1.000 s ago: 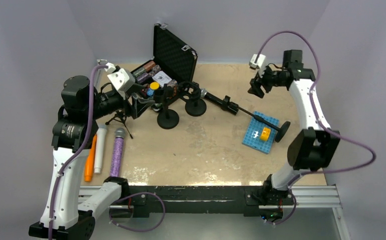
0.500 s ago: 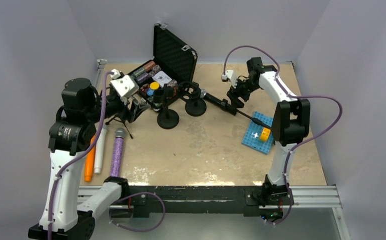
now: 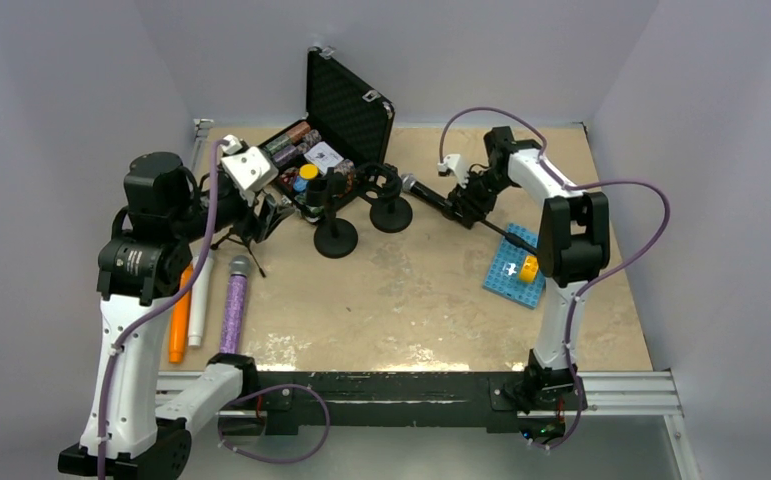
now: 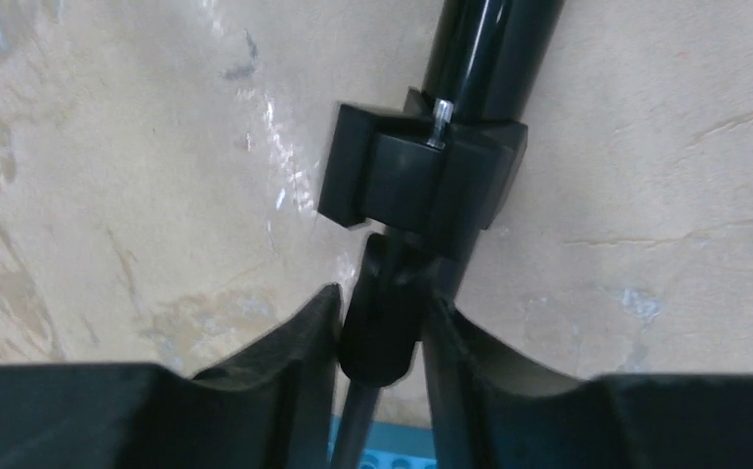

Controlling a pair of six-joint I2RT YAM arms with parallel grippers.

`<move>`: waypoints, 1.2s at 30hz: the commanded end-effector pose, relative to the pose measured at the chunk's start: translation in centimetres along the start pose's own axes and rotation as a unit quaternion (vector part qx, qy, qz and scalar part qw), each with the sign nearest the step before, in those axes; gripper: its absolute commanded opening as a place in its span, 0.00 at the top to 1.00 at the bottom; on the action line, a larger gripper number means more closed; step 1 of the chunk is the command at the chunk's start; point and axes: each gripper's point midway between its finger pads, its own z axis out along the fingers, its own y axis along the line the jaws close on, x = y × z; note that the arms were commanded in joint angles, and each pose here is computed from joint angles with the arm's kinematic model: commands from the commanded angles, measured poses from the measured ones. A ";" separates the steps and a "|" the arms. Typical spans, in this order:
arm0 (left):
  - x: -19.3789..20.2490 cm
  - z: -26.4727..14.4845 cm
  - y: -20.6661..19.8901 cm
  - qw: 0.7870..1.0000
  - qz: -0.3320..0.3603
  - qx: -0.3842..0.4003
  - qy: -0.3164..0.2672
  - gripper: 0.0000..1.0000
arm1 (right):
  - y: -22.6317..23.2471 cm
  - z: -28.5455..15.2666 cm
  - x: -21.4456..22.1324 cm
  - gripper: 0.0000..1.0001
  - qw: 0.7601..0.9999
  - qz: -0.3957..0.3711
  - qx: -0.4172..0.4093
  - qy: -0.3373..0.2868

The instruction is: Remove the microphone from the stand

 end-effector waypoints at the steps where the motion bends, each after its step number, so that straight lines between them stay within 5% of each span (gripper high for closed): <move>1: -1.8 0.0 0.4 1.000 0.004 0.001 -0.025 0.34 | -0.8 -1.1 -2.0 0.71 0.999 -0.006 0.030 -0.027; 8: -2.7 0.8 0.4 0.999 -0.005 0.021 -0.044 0.34 | -3.7 -6.3 -3.8 1.00 0.993 -0.009 0.093 -0.074; 16: -4.7 1.5 0.0 0.996 -0.013 0.047 -0.080 0.30 | -6.2 -18.2 -5.3 1.00 0.968 -0.015 0.192 -0.162; 25: -13.1 0.9 -3.8 0.969 -0.033 0.166 -0.181 0.21 | 2.4 -29.3 -15.2 1.00 0.908 -0.097 0.150 -0.380; 31: -14.9 2.2 -5.0 0.958 -0.010 0.213 -0.191 0.21 | 6.3 -33.0 -19.0 1.00 0.879 -0.166 0.174 -0.412; 36: -17.5 2.7 -5.4 0.947 -0.023 0.225 -0.228 0.21 | 12.8 -32.0 -21.2 1.00 0.868 -0.192 0.086 -0.449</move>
